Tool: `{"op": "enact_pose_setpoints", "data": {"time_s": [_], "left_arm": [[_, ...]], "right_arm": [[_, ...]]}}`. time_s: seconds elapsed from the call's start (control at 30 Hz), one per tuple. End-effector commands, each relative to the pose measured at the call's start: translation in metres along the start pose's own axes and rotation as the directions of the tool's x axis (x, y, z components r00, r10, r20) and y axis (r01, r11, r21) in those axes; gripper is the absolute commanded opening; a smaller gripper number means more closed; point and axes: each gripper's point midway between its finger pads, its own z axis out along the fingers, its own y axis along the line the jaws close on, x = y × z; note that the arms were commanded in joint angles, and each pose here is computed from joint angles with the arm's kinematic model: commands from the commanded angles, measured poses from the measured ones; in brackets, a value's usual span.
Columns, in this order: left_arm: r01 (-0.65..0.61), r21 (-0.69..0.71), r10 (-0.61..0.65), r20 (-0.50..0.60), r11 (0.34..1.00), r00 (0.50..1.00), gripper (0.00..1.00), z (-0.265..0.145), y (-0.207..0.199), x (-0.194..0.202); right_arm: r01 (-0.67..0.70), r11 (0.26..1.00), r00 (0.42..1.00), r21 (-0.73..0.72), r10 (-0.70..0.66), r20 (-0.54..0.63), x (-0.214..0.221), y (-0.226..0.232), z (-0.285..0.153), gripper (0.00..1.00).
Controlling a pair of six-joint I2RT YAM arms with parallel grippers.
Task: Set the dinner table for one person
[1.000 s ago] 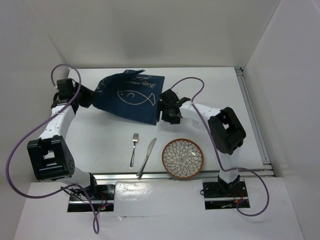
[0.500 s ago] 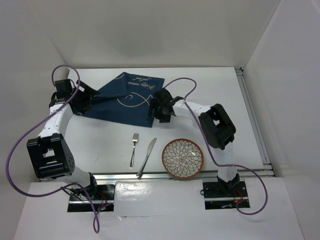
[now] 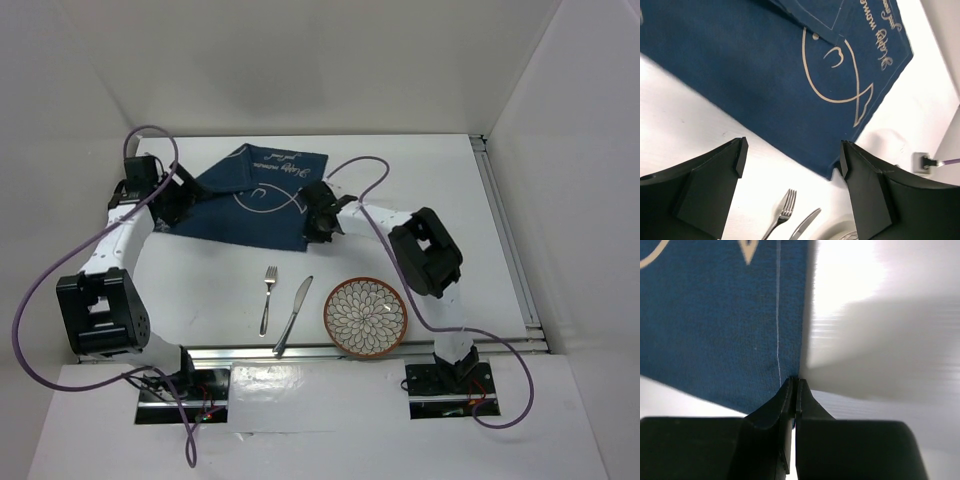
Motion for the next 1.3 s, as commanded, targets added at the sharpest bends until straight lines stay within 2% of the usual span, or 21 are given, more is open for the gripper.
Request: {"op": "enact_pose_setpoints", "data": {"time_s": [0.0, 0.03, 0.17, 0.27, 0.33, 0.37, 0.43, 0.53, 0.6, 0.63, 0.83, 0.87, 0.9, 0.97, 1.0, 1.07, 1.1, 1.23, 1.27], "left_arm": [[-0.105, 0.008, 0.105, 0.031, 0.994, 0.994, 0.92, -0.005, -0.017, -0.004], [-0.121, -0.006, 0.121, 0.04, 0.993, 0.992, 0.91, -0.004, -0.017, -0.004], [-0.196, 0.005, 0.196, -0.006, 0.981, 0.981, 0.8, 0.0, -0.034, 0.02], [-0.257, -0.012, 0.255, -0.066, 0.966, 0.965, 0.78, 0.012, -0.037, 0.042], [-0.289, 0.024, 0.29, -0.121, 0.957, 0.949, 0.68, 0.021, -0.043, 0.058], [-0.313, 0.049, 0.316, -0.167, 0.949, 0.934, 0.55, 0.033, -0.046, 0.068], [-0.356, 0.092, 0.368, -0.227, 0.93, 0.902, 0.0, 0.041, -0.062, 0.082], [-0.45, 0.142, 0.471, -0.331, 0.882, 0.818, 0.0, 0.066, -0.065, 0.116], [-0.514, 0.093, 0.508, -0.382, 0.853, 0.772, 0.0, 0.076, -0.066, 0.127], [-0.52, 0.09, 0.508, -0.405, 0.85, 0.76, 0.0, 0.083, -0.061, 0.136], [-0.62, -0.111, 0.525, -0.43, 0.777, 0.735, 0.0, 0.11, -0.04, 0.118], [-0.618, -0.143, 0.529, -0.391, 0.773, 0.753, 0.0, 0.113, -0.05, 0.104], [-0.626, -0.207, 0.527, -0.382, 0.752, 0.759, 0.0, 0.122, -0.039, 0.093], [-0.63, -0.237, 0.522, -0.388, 0.74, 0.759, 0.0, 0.129, -0.031, 0.076], [-0.616, -0.253, 0.527, -0.342, 0.746, 0.778, 0.0, 0.132, -0.043, 0.054], [-0.596, -0.295, 0.487, -0.368, 0.747, 0.792, 0.0, 0.148, -0.021, 0.036], [-0.581, -0.299, 0.485, -0.34, 0.757, 0.806, 0.0, 0.146, -0.031, 0.02], [-0.46, -0.376, 0.394, -0.243, 0.804, 0.887, 0.0, 0.142, -0.022, -0.023], [-0.444, -0.343, 0.389, -0.22, 0.827, 0.894, 0.0, 0.139, -0.028, -0.027]], "right_arm": [[0.007, 0.984, 0.998, 0.178, -0.018, 0.06, -0.026, -0.07, -0.02, 0.0], [-0.003, 0.977, 0.998, 0.215, -0.01, 0.06, -0.029, -0.093, -0.023, 0.0], [0.002, 0.97, 0.995, 0.245, -0.027, 0.098, -0.053, -0.129, -0.049, 0.0], [0.008, 0.963, 0.991, 0.269, -0.044, 0.129, -0.063, -0.146, -0.066, 0.0], [0.016, 0.962, 0.989, 0.272, -0.055, 0.138, -0.068, -0.152, -0.072, 0.0], [0.001, 0.962, 0.988, 0.273, -0.043, 0.15, -0.074, -0.156, -0.072, 0.0], [0.002, 0.965, 0.989, 0.262, -0.041, 0.142, -0.073, -0.154, -0.072, 0.0], [0.004, 0.967, 0.99, 0.253, -0.039, 0.135, -0.071, -0.152, -0.072, 0.0], [-0.006, 0.968, 0.99, 0.252, -0.03, 0.138, -0.071, -0.152, -0.071, 0.0], [-0.006, 0.968, 0.99, 0.252, -0.03, 0.138, -0.071, -0.152, -0.071, 0.0], [0.002, 0.972, 0.99, 0.236, -0.035, 0.136, -0.071, -0.145, -0.072, 0.0], [0.001, 0.973, 0.989, 0.229, -0.035, 0.145, -0.073, -0.143, -0.075, 0.0], [0.001, 0.973, 0.989, 0.229, -0.035, 0.145, -0.073, -0.143, -0.075, 0.0], [-0.001, 0.975, 0.988, 0.224, -0.034, 0.152, -0.075, -0.141, -0.078, 0.0], [-0.001, 0.975, 0.988, 0.224, -0.034, 0.152, -0.075, -0.141, -0.078, 0.0], [-0.009, 0.974, 0.987, 0.226, -0.027, 0.157, -0.077, -0.145, -0.084, 0.0], [-0.009, 0.974, 0.987, 0.226, -0.027, 0.157, -0.077, -0.145, -0.084, 0.0], [-0.018, 0.977, 0.985, 0.212, -0.018, 0.169, -0.08, -0.145, -0.092, 0.0], [-0.018, 0.977, 0.985, 0.212, -0.018, 0.169, -0.08, -0.145, -0.092, 0.0]]}}
